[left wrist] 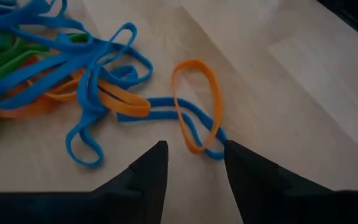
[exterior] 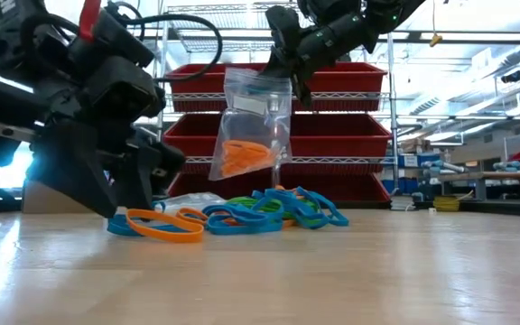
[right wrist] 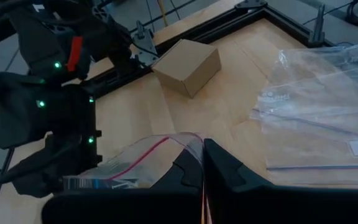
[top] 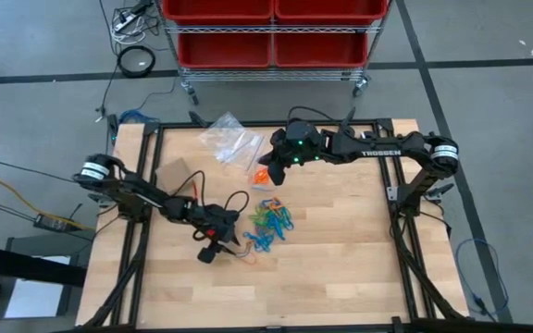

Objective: Sort rubber bands
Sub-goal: Put the orange rubber band into the transparent zip bag

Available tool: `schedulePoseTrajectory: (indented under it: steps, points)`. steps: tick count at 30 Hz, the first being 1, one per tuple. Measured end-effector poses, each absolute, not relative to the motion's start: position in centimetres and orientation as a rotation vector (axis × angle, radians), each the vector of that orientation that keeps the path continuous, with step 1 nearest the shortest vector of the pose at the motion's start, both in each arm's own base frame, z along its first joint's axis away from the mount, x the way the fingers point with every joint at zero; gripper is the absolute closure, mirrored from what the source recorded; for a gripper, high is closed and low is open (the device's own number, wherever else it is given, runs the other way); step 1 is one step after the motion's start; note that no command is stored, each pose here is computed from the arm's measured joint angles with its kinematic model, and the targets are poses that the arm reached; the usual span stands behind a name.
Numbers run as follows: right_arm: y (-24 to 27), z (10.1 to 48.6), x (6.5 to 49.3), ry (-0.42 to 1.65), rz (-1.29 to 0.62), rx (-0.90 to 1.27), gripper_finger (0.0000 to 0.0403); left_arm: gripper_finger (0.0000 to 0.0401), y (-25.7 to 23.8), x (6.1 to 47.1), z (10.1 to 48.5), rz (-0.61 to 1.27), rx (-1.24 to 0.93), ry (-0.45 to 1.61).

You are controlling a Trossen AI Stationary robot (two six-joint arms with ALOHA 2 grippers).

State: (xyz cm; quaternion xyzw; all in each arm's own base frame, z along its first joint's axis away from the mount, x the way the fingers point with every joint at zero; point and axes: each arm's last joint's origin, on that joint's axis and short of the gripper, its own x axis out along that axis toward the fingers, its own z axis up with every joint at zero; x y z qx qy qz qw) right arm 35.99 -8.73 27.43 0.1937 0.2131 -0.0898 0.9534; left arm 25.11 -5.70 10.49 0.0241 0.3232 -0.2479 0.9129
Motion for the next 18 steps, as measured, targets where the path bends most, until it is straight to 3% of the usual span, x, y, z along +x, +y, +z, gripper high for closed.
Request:
schedulePoseTrajectory:
  steps: [9,18]
  points:
    - [-8.7,27.4,36.0,0.431,-0.184,0.393,0.0403,0.0254,-6.1,26.7,10.1,-0.535,0.062,0.666]
    - [-8.6,27.5,36.0,0.430,-0.180,0.391,0.0403,0.0386,-6.1,27.5,9.6,-0.616,0.044,0.713]
